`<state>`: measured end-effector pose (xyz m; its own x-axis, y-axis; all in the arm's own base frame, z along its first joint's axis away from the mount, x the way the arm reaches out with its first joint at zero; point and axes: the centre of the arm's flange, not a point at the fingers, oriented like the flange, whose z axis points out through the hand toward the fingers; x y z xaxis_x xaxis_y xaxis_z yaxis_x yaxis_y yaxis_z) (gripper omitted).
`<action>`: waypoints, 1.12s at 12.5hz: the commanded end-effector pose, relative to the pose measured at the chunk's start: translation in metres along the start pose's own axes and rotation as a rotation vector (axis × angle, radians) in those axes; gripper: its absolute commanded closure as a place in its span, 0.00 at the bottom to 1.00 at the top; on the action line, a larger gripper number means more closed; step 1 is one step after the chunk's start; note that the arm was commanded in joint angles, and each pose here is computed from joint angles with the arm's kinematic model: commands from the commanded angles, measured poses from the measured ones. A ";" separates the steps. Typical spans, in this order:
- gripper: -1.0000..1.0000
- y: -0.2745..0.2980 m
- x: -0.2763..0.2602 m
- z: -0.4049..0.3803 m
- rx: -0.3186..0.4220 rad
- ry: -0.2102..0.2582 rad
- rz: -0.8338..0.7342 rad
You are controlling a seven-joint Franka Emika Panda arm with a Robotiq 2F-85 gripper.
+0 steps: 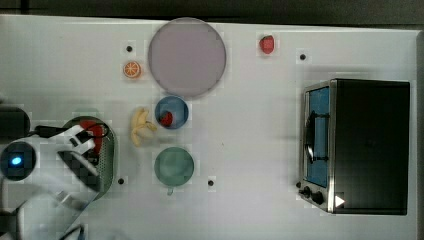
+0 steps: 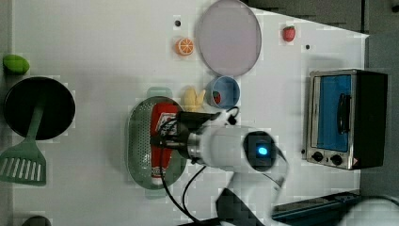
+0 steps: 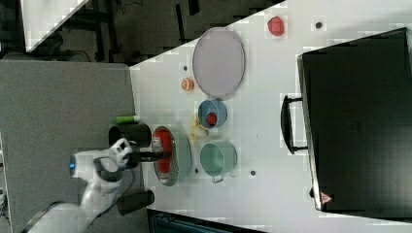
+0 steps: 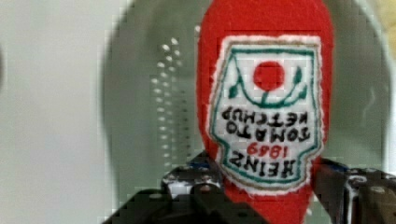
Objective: Pick ketchup from strainer and place it on the table
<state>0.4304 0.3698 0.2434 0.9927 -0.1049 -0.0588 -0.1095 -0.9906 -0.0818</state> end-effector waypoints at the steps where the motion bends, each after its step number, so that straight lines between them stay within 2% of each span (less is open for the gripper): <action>1: 0.44 -0.008 0.004 -0.076 0.003 0.052 0.034; 4: 0.44 0.007 0.017 -0.122 0.005 0.010 0.000; 7: 0.44 0.034 0.038 -0.161 -0.011 -0.012 -0.015; 9: 0.44 0.064 0.055 -0.185 -0.040 -0.004 -0.017; 14: 0.44 0.168 0.107 -0.243 -0.062 0.085 -0.067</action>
<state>0.5141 0.2152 0.4366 0.9955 -0.0908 -0.0255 -0.0914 -0.9955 -0.0250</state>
